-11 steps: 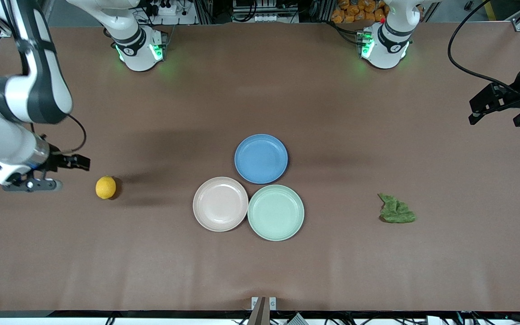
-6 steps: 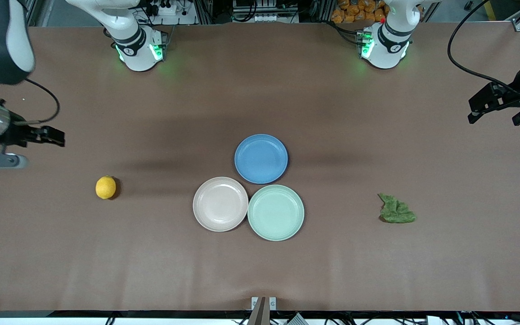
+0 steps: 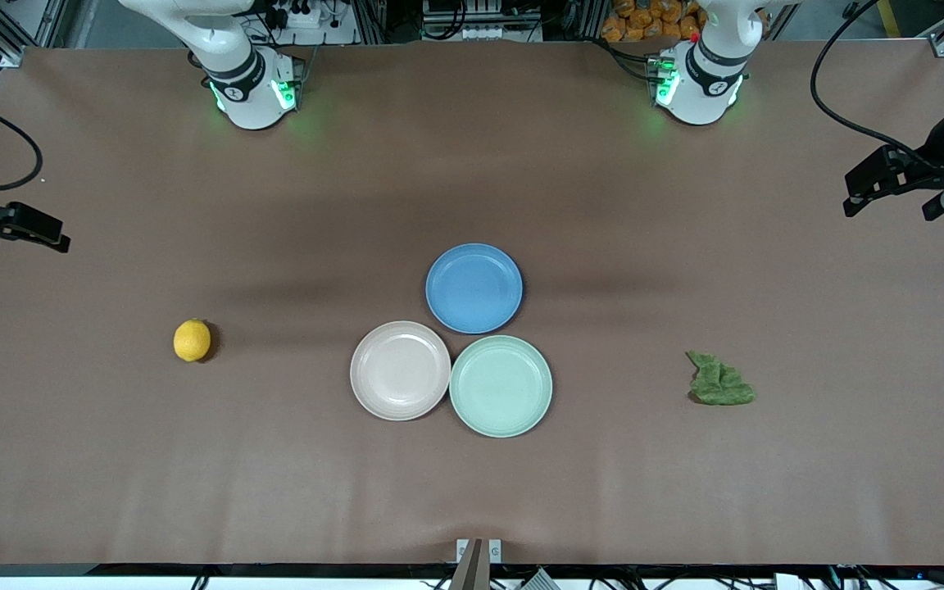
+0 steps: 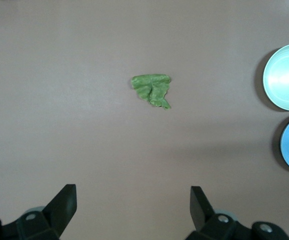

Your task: Pick lemon and lettuce from plates

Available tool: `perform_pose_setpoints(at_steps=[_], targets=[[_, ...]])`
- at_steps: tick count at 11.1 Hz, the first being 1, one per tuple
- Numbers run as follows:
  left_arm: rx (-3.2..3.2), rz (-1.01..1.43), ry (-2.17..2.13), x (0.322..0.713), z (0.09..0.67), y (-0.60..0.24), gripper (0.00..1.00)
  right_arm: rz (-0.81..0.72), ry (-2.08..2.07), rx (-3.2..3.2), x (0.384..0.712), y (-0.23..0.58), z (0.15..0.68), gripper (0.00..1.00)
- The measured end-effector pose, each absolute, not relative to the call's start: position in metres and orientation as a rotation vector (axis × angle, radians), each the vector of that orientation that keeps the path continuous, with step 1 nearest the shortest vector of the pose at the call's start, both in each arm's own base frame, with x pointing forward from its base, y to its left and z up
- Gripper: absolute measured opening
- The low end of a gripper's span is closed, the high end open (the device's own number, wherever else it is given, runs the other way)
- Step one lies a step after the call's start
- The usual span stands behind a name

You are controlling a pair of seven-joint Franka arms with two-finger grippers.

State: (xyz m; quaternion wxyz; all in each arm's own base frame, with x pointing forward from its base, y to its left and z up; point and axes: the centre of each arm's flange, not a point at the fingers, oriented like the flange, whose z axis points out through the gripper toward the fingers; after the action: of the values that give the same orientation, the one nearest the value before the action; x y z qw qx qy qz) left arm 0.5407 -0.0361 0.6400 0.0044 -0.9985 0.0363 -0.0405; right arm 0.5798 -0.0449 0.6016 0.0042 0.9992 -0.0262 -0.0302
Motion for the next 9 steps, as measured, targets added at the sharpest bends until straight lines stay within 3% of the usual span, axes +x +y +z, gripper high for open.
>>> perform_pose_setpoints(at_steps=[9], targets=[[-3.129, -0.032, 0.123, 0.534, 0.635, -0.038, 1.0, -0.139, -0.073, 3.134, 0.565, -0.049, 0.635, 1.0]])
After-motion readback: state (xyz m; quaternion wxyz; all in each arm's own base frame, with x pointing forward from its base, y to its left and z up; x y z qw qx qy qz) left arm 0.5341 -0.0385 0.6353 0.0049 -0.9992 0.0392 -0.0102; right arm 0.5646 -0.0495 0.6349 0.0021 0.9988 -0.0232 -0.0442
